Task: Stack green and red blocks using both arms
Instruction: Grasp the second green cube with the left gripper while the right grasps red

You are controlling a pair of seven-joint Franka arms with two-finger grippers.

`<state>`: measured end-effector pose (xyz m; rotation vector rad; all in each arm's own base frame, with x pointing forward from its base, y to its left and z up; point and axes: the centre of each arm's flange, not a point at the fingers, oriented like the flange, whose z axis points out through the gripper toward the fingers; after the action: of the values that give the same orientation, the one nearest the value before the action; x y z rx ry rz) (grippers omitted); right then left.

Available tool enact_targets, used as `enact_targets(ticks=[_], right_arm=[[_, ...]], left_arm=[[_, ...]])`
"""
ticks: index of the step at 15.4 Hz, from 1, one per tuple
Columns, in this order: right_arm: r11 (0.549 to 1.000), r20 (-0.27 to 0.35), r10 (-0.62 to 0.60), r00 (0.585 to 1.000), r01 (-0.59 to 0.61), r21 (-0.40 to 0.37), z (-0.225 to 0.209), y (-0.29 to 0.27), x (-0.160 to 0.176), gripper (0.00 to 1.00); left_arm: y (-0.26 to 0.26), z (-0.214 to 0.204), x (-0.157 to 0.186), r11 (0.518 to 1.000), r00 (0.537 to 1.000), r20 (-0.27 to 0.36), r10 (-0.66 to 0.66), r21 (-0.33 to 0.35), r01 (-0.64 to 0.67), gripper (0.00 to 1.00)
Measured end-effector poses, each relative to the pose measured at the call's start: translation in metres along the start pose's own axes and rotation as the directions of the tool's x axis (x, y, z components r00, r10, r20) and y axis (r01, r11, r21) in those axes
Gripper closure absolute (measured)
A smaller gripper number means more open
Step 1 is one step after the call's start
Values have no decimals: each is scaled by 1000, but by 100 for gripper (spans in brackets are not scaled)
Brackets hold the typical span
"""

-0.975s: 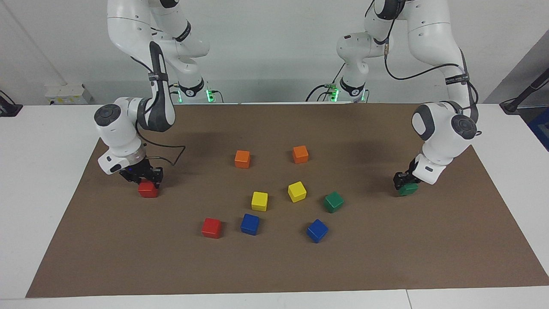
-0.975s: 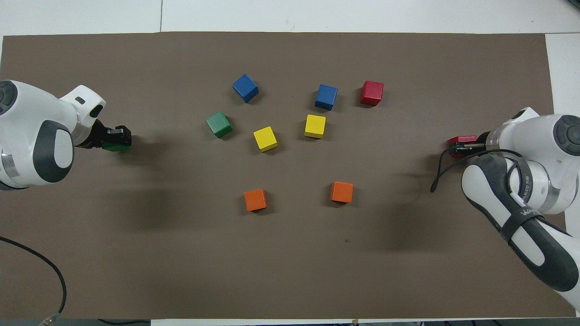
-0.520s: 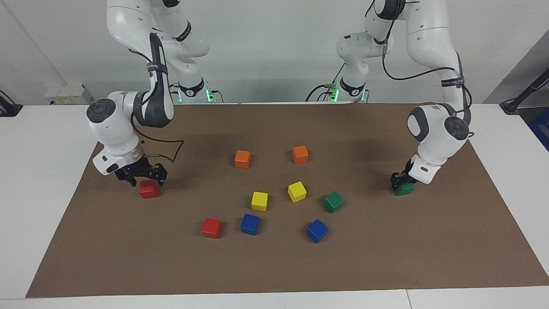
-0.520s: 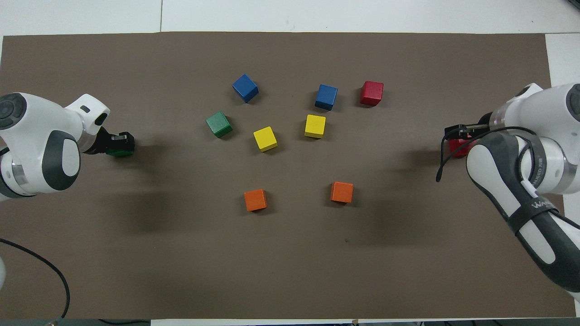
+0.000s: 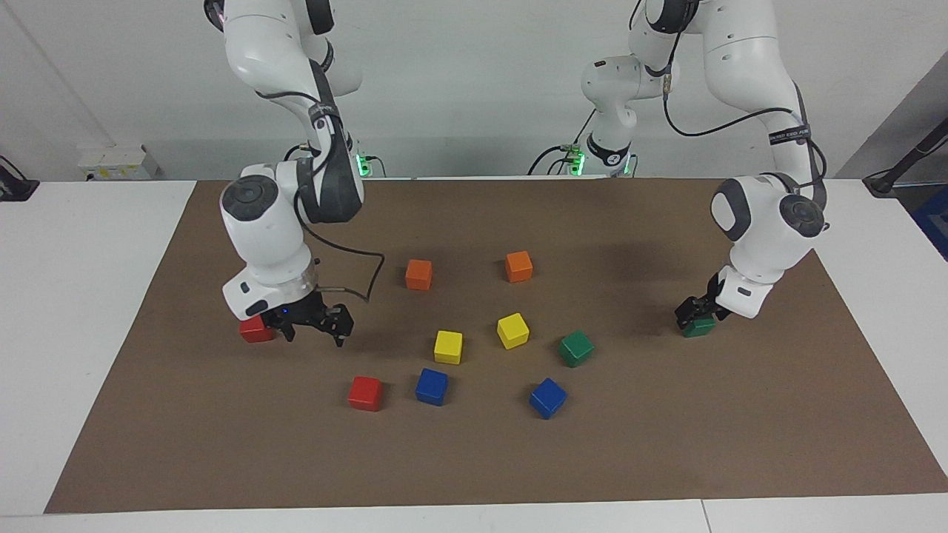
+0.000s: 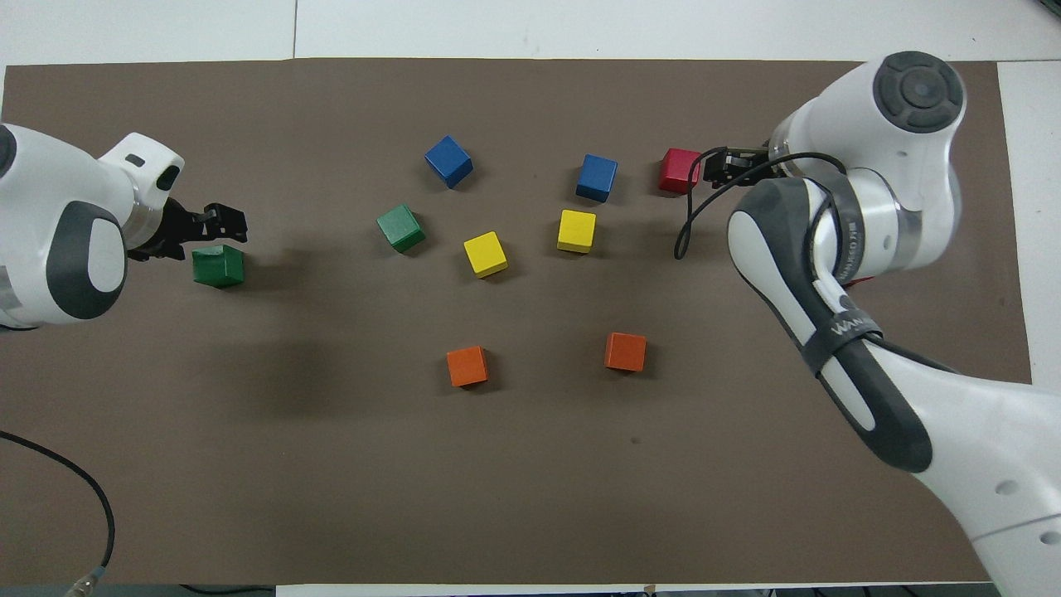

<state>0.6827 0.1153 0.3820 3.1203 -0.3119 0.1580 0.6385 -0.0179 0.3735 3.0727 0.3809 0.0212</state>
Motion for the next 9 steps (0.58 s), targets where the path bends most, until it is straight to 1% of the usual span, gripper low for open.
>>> enact_targets(ticks=[2,4,6,7,9], right_arm=[[1000,6,25,1000,-25,-9,28,-25,10,0],[1000,-2,24,1000,-24,-10,44,-40,20,0],[1000,-7,19,1000,-19,-10,52,-47,26,0],[1000,-8,18,1000,-19,-11,57,-48,27,0],[1000,-20,17,1000,-17,-7,67,-50,30,0]], left_arm=[[66,-34,-2,995,995,-2,-102,-2,102,0],[138,-43,-12,979,979,-8,-203,-9,203,0],[194,-28,-24,961,961,-15,-275,-8,275,0],[213,-15,-30,959,958,-29,-284,-2,284,0],[231,13,-38,960,960,-41,-278,19,279,0]])
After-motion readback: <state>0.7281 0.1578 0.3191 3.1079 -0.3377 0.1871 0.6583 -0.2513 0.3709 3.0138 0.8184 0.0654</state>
